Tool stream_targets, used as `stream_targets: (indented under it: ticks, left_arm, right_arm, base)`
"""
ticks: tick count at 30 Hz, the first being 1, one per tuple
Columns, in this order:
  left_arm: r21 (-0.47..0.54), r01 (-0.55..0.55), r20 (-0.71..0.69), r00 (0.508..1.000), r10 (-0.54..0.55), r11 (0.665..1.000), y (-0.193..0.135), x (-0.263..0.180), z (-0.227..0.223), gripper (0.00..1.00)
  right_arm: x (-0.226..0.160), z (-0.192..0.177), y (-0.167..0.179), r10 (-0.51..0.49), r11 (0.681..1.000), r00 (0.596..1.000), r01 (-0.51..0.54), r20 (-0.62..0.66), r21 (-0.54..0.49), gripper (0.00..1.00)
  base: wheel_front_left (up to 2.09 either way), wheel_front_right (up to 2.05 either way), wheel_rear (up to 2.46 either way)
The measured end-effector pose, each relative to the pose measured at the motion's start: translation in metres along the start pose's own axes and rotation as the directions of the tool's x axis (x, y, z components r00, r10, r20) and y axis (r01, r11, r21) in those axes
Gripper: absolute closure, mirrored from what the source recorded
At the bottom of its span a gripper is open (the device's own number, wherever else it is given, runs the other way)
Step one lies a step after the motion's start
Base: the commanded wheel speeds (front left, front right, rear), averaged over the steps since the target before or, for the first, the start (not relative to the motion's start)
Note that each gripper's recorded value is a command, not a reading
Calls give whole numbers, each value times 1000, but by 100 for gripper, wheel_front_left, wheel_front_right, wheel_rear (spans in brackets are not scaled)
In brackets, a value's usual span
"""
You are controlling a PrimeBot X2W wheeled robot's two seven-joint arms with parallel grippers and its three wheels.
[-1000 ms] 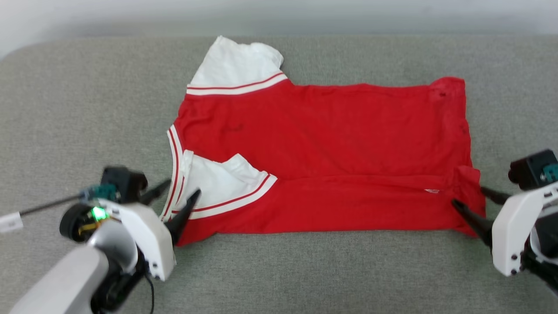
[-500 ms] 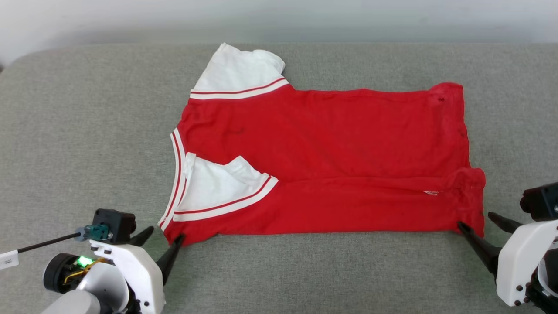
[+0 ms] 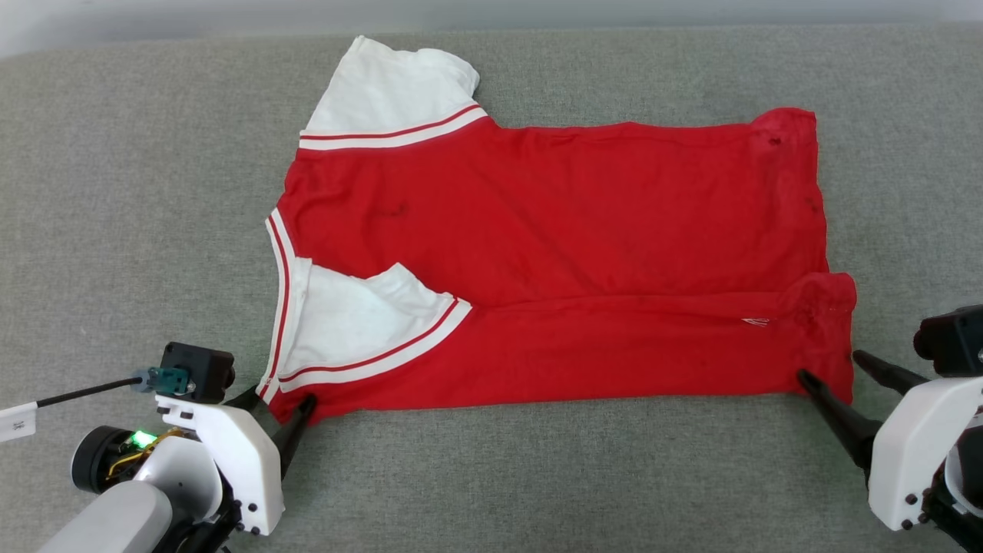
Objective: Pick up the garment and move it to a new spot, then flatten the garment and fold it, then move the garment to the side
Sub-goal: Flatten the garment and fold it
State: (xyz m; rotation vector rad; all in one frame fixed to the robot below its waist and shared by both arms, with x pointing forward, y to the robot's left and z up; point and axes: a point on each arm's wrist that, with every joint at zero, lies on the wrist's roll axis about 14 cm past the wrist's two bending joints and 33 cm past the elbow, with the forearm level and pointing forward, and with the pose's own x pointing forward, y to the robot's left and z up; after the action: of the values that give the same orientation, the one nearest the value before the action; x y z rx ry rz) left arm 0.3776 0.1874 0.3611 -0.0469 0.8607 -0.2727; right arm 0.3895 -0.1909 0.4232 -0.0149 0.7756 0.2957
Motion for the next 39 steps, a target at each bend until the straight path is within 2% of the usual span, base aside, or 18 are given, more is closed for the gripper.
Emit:
stream_targets:
  ticks: [1, 8, 17, 24, 29, 30, 31, 32, 33, 39]
  left_arm:
    - [-1, 6, -2, 1000, -6, 1000, -1, 1, 0, 100]
    - [-13, 21, 57, 998, -21, 1000, -7, -8, 8, 100]
    - [-8, 32, 192, 981, -30, 999, -16, -43, 37, 100]
    - [5, 47, 202, 978, -47, 999, -26, -53, 42, 100]
    - [0, 49, 181, 982, -48, 999, -26, -52, 36, 100]
    - [-1, 48, 174, 984, -47, 999, -25, -51, 34, 100]
    - [-1, 46, 169, 985, -46, 999, -25, -51, 33, 100]
    - [-5, 45, 165, 985, -44, 999, -25, -50, 31, 100]
    - [-7, 44, 159, 986, -42, 999, -24, -49, 29, 100]
    - [-5, 36, 142, 989, -35, 999, -20, -50, 23, 100]
  right_arm:
    - [0, 0, -2, -8, 1000, 1000, 8, -2, -6, 0]
    - [-5, 4, -14, -64, 996, 998, 63, -5, -58, 0]
    - [10, -16, -18, -99, 994, 985, 91, -140, -63, 0]
    - [30, -33, -22, -116, 993, 962, 102, -246, -67, 0]
    - [44, -40, -15, -74, 997, 956, 67, -284, -34, 0]
    - [46, -41, -14, -66, 998, 954, 61, -292, -26, 25]
    - [48, -42, -14, -59, 998, 952, 54, -301, -24, 76]
    - [49, -43, -13, -53, 998, 950, 47, -309, -29, 76]
    - [50, -43, -13, -50, 998, 948, 40, -315, -39, 100]
    - [47, -39, -15, -51, 997, 952, 32, -302, -66, 100]
  base:
    - [0, 0, 0]
    - [0, 0, 0]
    - [0, 0, 0]
    - [0, 0, 0]
    - [0, 0, 0]
    - [0, 0, 0]
    - [0, 0, 0]
    - [0, 0, 0]
    - [0, 0, 0]
    - [0, 0, 0]
